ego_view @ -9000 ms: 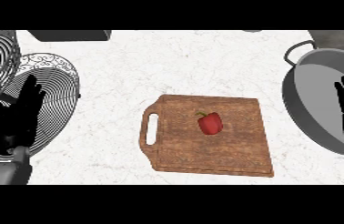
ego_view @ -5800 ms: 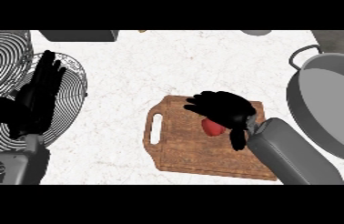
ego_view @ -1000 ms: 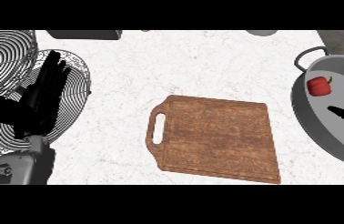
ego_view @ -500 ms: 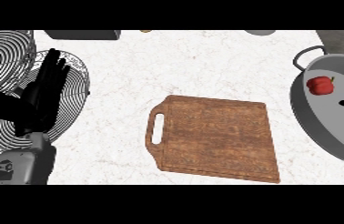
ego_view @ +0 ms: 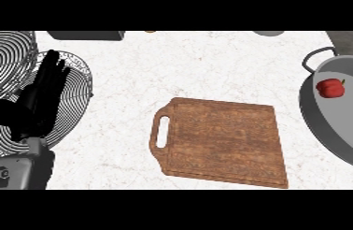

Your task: Pick the bell pepper from the cutting board and place it in the pot

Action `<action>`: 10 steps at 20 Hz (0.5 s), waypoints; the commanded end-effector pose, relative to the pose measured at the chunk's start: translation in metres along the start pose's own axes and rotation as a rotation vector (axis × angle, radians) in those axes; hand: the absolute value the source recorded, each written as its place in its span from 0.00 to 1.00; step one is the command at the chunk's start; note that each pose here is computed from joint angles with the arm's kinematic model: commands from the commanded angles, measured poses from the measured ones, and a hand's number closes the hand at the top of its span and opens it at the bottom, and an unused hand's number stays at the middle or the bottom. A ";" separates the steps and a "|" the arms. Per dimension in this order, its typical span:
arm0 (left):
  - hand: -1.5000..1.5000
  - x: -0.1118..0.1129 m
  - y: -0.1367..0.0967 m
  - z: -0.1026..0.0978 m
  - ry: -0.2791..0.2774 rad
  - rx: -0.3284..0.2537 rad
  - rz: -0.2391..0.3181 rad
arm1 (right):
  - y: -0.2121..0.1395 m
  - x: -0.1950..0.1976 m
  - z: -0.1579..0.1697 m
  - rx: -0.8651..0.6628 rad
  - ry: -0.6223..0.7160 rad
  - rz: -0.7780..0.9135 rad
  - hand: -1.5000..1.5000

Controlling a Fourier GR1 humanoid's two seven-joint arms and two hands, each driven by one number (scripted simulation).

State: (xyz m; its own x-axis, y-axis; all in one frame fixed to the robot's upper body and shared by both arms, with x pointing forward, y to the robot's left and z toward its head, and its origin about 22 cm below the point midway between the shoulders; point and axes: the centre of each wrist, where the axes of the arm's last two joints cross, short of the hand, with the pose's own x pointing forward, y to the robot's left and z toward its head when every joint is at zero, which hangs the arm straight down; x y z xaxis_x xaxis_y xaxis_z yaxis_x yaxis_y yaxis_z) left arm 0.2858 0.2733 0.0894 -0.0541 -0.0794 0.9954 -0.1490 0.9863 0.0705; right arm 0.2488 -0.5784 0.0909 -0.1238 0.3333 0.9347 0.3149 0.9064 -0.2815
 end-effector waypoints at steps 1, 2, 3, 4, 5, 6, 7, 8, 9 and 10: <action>0.50 -0.008 0.005 0.014 0.010 0.000 0.003 | -0.032 0.002 0.023 0.039 -0.002 -0.042 0.00; 0.50 -0.003 0.014 0.008 0.010 0.004 -0.009 | -0.047 0.023 0.016 0.047 -0.031 -0.069 0.00; 0.50 -0.007 0.010 0.007 0.002 -0.004 -0.007 | -0.052 0.024 0.020 0.028 -0.039 -0.062 0.00; 0.50 0.005 -0.011 -0.009 -0.008 0.010 0.002 | -0.047 0.019 0.021 0.058 -0.032 -0.045 0.00; 0.50 -0.005 -0.005 0.008 -0.001 0.007 0.002 | -0.050 0.018 0.024 0.053 -0.018 -0.045 0.00; 0.50 -0.007 0.007 0.009 0.010 0.001 -0.001 | -0.057 0.014 0.037 0.054 -0.028 -0.042 0.00; 0.50 -0.012 0.004 0.006 -0.006 0.008 -0.008 | -0.055 0.008 0.040 0.052 -0.018 -0.037 0.00; 0.50 -0.002 -0.003 0.001 -0.002 -0.008 -0.005 | -0.053 0.004 0.043 0.060 -0.021 -0.029 0.00; 0.50 -0.009 0.003 0.000 0.015 0.002 0.018 | -0.063 0.024 0.032 0.080 -0.033 -0.034 0.00; 0.50 -0.002 0.013 0.008 -0.005 -0.004 0.004 | -0.062 0.019 0.036 0.049 -0.015 -0.031 0.00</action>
State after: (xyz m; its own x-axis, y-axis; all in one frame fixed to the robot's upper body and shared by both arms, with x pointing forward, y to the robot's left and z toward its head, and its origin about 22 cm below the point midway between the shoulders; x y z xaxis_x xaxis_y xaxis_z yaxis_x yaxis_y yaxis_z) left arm 0.2817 0.2772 0.0845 -0.0527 -0.0769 0.9956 -0.1493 0.9864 0.0683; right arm 0.2055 -0.6117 0.1148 -0.0578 0.3519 0.9343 0.3370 0.8878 -0.3135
